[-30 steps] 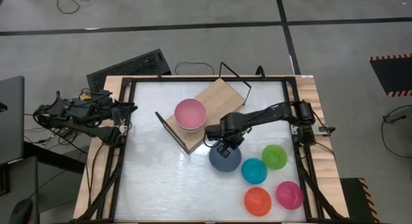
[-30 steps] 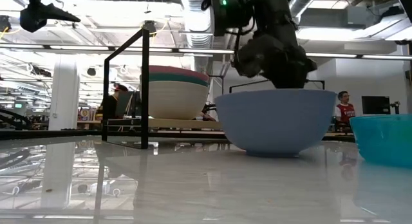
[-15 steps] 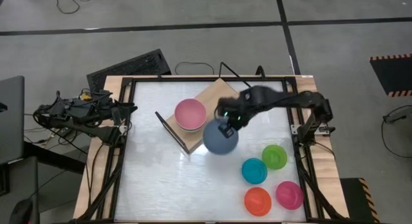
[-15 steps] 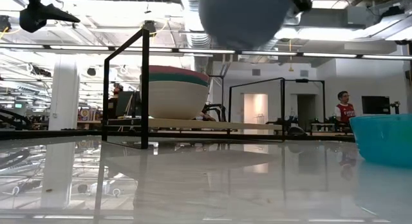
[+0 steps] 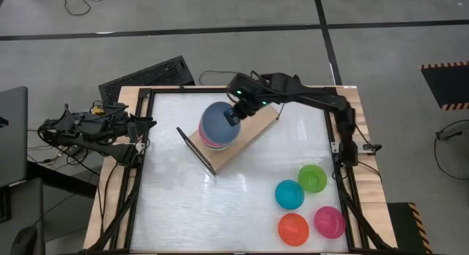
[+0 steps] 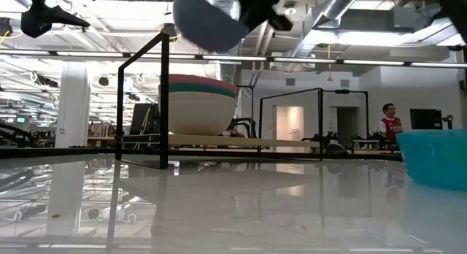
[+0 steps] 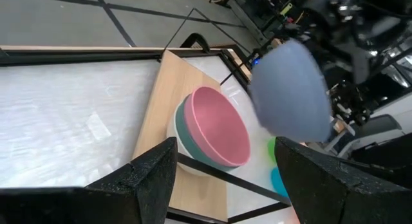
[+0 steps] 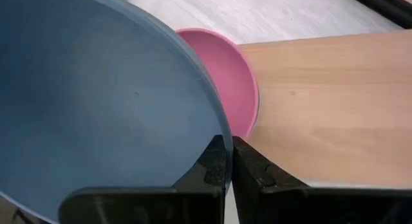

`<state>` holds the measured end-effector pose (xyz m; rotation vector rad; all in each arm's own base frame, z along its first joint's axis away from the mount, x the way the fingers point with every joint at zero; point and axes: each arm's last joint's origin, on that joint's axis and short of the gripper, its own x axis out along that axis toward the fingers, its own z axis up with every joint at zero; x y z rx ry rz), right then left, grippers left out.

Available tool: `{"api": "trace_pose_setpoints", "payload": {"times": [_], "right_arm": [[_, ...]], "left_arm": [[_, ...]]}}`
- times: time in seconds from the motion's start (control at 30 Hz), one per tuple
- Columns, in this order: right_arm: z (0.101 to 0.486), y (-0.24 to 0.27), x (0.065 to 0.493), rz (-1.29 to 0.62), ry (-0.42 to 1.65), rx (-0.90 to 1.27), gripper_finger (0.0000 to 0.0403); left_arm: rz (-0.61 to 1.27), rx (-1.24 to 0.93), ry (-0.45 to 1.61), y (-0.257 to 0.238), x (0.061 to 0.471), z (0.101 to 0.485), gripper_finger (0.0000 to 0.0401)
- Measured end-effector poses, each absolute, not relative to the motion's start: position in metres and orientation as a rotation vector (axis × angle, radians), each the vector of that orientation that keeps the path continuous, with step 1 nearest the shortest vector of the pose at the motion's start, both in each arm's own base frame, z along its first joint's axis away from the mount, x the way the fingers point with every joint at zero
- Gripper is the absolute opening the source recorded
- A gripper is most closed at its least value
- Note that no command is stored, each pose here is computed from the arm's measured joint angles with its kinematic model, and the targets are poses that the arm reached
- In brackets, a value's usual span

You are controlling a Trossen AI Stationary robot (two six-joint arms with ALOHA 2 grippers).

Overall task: Place and stack bowls onto a shelf
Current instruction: Stack the blue bowl on top of the pink bowl on the shelf

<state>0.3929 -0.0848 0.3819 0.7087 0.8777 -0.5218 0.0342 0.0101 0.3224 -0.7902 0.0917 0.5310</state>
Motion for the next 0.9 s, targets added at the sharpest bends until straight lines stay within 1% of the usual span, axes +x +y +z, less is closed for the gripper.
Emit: {"api": "trace_pose_setpoints", "payload": {"times": [0.17, 0.33, 0.43, 0.63, 0.73, 0.9], "right_arm": [[0.360, -0.103, 0.416, -0.513, 0.922, 0.708, 0.0029], [0.337, -0.108, 0.424, -0.541, 1.028, 0.708, 0.0029], [0.330, -0.111, 0.424, -0.548, 1.065, 0.698, 0.0029], [0.324, -0.115, 0.428, -0.555, 1.071, 0.700, 0.0029], [0.324, -0.114, 0.429, -0.554, 1.065, 0.703, 0.0051], [0.323, -0.115, 0.430, -0.564, 1.057, 0.685, 0.0119]], "left_arm": [[0.532, -0.796, 0.090, 0.010, 0.034, 0.322, 0.0245], [0.533, -0.804, 0.088, 0.010, 0.034, 0.322, 0.0245], [0.533, -0.805, 0.088, 0.010, 0.034, 0.322, 0.0245], [0.546, -0.804, 0.097, 0.010, 0.034, 0.321, 0.0245], [0.549, -0.804, 0.095, 0.011, 0.034, 0.321, 0.0245], [0.549, -0.804, 0.095, 0.010, 0.034, 0.321, 0.0245]]}}
